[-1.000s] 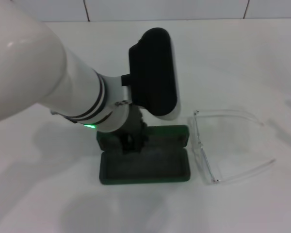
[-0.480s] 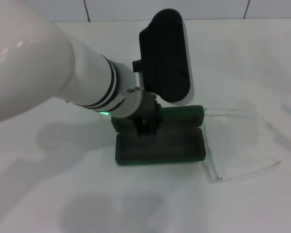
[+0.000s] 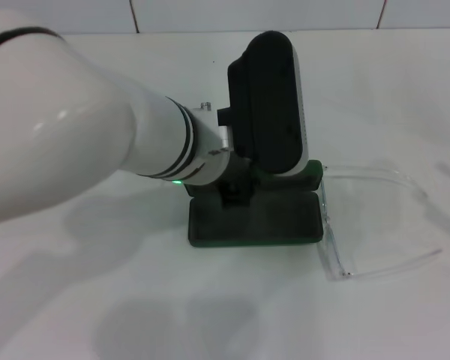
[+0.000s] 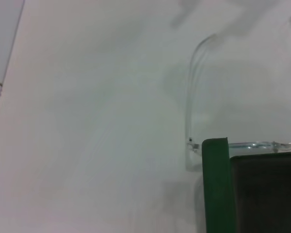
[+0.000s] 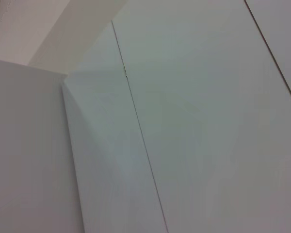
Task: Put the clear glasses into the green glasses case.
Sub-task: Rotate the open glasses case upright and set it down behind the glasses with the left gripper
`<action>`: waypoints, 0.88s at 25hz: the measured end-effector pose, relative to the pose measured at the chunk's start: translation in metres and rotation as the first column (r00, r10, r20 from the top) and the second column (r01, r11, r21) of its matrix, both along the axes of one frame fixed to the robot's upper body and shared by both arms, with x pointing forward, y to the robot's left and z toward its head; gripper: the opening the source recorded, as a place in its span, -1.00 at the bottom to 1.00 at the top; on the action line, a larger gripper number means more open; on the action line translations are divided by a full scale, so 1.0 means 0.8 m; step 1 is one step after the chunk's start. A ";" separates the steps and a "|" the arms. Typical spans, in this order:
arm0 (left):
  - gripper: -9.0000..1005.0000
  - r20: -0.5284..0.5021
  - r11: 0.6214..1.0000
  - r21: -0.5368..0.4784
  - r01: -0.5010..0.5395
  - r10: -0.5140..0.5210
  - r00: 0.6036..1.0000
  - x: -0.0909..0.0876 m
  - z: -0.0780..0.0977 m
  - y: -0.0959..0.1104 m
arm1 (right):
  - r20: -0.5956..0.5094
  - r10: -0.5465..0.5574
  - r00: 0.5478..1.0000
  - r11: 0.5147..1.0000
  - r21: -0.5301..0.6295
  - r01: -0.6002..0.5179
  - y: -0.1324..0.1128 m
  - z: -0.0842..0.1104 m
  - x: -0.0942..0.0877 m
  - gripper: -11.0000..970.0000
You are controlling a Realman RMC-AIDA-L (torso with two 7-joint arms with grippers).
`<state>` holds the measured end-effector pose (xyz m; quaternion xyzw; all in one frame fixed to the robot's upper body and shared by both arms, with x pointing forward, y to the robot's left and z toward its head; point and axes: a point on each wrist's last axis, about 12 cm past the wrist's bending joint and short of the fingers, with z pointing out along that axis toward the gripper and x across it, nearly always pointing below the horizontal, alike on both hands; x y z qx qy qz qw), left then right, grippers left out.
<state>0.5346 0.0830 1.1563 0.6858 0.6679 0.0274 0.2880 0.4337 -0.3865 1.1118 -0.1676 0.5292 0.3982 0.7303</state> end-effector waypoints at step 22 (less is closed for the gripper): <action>-0.50 0.025 1.000 -0.016 -0.004 0.004 1.000 0.002 -0.005 0.003 | 0.006 -0.016 1.000 1.000 0.002 0.016 -0.002 0.001 0.002 0.48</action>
